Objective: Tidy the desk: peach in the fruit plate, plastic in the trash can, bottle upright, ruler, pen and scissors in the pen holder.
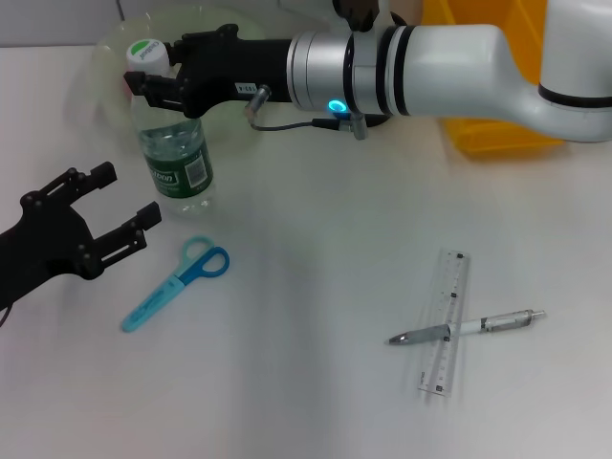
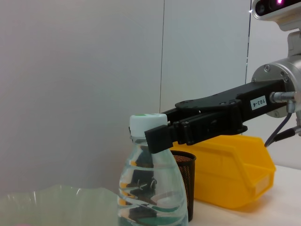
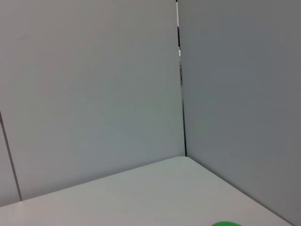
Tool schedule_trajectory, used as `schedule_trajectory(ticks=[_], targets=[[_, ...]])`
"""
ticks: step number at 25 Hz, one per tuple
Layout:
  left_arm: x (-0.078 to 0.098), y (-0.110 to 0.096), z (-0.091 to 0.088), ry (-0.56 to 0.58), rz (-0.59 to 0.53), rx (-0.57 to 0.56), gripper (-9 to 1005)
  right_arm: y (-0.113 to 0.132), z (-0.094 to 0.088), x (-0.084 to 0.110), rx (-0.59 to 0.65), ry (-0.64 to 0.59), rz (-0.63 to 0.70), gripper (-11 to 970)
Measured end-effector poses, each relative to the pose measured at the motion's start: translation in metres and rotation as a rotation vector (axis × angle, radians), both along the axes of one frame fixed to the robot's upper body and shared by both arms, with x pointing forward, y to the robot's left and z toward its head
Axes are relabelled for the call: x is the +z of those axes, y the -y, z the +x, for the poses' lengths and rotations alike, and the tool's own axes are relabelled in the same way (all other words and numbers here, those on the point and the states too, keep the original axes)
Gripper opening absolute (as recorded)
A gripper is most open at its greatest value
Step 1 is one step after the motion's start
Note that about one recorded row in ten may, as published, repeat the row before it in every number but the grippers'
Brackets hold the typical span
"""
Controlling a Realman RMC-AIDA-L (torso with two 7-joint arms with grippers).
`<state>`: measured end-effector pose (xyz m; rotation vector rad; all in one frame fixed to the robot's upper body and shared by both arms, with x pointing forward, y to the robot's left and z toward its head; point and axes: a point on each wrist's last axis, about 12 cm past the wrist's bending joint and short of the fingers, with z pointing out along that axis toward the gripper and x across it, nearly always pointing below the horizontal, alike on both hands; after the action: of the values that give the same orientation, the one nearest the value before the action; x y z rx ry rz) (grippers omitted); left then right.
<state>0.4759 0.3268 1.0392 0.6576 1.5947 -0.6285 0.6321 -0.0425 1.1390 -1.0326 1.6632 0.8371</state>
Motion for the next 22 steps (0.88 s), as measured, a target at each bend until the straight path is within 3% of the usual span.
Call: schedule_trajectory(ticks=[22], targets=[[0.0008, -0.002, -0.0012, -0.003, -0.004, -0.003, 788, 0.007, -0.0017, -0.0071, -0.019, -0.02, -0.001, 443]])
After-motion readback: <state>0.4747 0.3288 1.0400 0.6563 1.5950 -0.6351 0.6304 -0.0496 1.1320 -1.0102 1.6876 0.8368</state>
